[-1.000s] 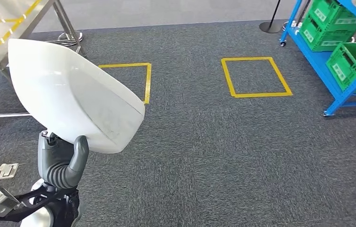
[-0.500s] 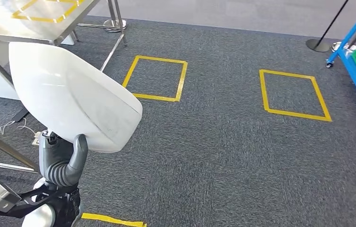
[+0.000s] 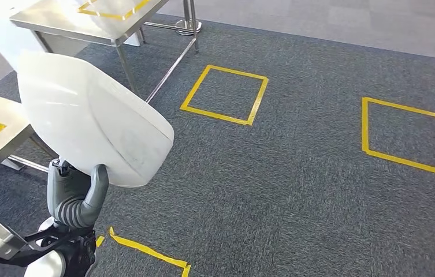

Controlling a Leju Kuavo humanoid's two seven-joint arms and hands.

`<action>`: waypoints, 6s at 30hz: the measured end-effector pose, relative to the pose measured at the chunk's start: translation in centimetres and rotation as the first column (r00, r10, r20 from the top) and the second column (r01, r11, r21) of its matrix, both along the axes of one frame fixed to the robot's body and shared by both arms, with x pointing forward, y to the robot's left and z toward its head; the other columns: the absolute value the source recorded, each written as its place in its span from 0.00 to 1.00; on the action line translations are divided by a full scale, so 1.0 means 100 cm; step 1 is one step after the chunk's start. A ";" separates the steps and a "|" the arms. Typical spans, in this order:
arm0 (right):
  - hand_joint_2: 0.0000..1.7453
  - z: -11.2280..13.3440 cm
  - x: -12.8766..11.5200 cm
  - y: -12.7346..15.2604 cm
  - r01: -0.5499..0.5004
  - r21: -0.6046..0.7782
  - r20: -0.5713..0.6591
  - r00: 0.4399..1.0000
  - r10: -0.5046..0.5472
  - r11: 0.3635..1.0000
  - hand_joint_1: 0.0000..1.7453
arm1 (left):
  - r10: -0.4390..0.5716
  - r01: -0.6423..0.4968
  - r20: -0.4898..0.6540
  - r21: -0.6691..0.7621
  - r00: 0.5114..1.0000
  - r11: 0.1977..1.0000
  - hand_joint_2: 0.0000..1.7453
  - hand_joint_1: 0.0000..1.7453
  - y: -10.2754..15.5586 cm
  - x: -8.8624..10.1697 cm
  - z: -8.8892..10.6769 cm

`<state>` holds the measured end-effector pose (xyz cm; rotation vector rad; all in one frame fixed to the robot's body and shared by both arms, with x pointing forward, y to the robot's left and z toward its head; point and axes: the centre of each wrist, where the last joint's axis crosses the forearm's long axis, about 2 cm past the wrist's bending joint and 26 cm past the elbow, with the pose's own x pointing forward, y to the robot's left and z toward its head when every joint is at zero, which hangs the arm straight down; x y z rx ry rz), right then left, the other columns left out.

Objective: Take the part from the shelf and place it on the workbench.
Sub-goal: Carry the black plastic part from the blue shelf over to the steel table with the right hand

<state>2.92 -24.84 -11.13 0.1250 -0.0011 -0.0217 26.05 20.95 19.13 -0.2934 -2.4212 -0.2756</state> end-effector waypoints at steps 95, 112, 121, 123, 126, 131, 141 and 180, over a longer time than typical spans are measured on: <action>0.00 0.001 0.006 0.005 0.013 0.007 0.012 1.000 -0.013 1.000 0.00 | -0.009 0.009 0.031 0.001 0.999 1.000 1.00 1.00 -0.004 0.007 0.018; 0.00 0.001 0.007 0.004 0.034 -0.001 0.020 0.999 -0.034 0.999 0.00 | -0.008 0.008 0.019 -0.002 1.000 1.000 1.00 1.00 -0.004 0.014 0.015; 0.00 0.001 0.005 0.004 0.115 -0.008 0.015 0.993 -0.115 0.993 0.00 | 0.021 -0.021 0.012 -0.012 1.000 1.000 1.00 1.00 -0.003 0.020 0.014; 0.00 0.001 0.003 0.004 0.119 -0.006 0.012 0.993 -0.119 0.993 0.00 | 0.025 -0.025 0.005 -0.010 1.000 1.000 1.00 1.00 -0.003 0.021 0.013; 0.00 0.001 0.002 0.004 0.122 -0.004 0.011 0.992 -0.122 0.992 0.00 | 0.036 -0.036 -0.001 -0.007 0.999 0.999 1.00 1.00 -0.003 0.023 0.013; 0.00 0.001 0.002 0.005 0.125 -0.003 0.013 0.992 -0.125 0.992 0.00 | 0.043 -0.043 0.002 -0.004 0.999 0.999 1.00 1.00 -0.001 0.027 0.015; 0.00 0.000 -0.006 0.005 0.106 0.002 0.002 0.994 -0.106 0.994 0.00 | 0.063 -0.063 -0.017 -0.010 0.998 0.998 1.00 1.00 0.001 0.022 0.007; 0.00 0.001 0.006 0.010 0.130 0.003 0.009 0.991 -0.130 0.992 0.00 | 0.067 -0.067 0.012 -0.002 0.998 0.998 1.00 1.00 0.001 0.030 0.016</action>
